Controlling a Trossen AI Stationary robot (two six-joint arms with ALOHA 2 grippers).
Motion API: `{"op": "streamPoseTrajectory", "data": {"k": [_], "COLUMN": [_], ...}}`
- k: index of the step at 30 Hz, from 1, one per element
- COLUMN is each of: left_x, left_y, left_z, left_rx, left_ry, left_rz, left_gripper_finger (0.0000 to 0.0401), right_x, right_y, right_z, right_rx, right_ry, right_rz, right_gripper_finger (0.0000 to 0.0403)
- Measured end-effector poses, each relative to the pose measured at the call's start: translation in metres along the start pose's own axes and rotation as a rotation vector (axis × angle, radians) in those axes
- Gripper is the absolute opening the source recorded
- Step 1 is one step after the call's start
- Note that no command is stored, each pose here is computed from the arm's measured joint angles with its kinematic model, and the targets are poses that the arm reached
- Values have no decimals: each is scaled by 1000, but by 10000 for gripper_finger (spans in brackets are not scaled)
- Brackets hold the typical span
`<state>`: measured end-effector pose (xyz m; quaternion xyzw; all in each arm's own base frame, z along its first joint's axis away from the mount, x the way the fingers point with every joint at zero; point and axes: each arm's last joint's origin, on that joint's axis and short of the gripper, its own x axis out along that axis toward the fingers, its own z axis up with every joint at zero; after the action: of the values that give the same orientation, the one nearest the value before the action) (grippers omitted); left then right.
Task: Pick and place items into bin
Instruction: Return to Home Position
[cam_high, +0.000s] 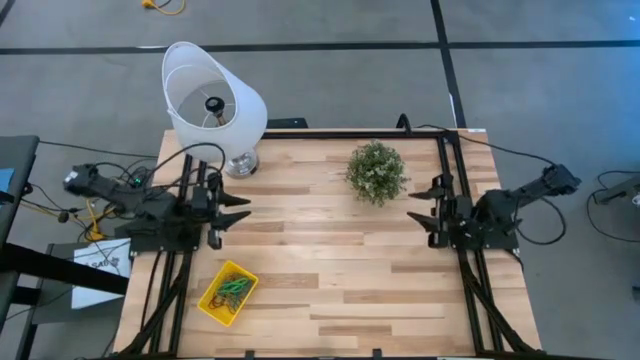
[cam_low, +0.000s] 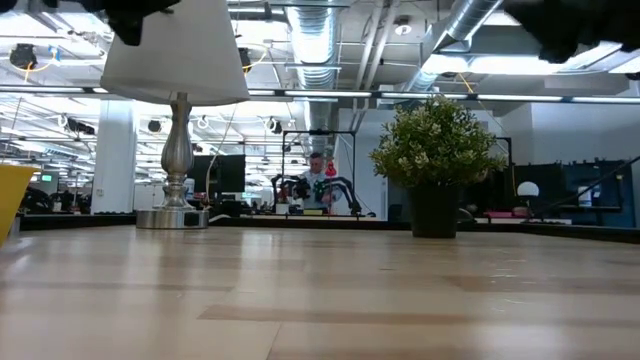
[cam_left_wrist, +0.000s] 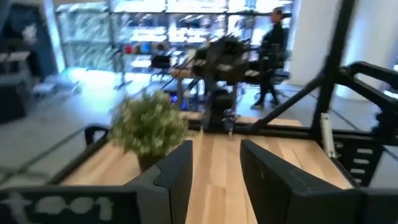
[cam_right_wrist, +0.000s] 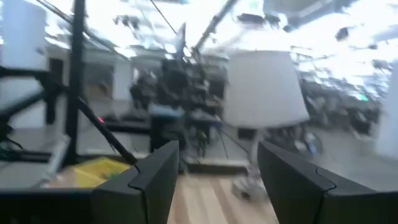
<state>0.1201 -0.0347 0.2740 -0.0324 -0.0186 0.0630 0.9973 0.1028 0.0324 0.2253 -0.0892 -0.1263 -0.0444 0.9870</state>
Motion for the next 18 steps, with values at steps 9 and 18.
{"op": "streamPoseTrajectory", "data": {"k": [9, 18], "left_x": [2, -6], "left_y": [30, 26], "left_z": [0, -15], "left_rx": [53, 29], "left_ry": [22, 19], "left_rz": [54, 66], "left_gripper_finger": [123, 123], "right_x": [1, -10], "right_y": [-13, -13], "right_z": [-23, -46], "right_rx": [140, 292], "right_ry": [201, 345], "right_rz": [-152, -268], "right_gripper_finger": [214, 214]}}
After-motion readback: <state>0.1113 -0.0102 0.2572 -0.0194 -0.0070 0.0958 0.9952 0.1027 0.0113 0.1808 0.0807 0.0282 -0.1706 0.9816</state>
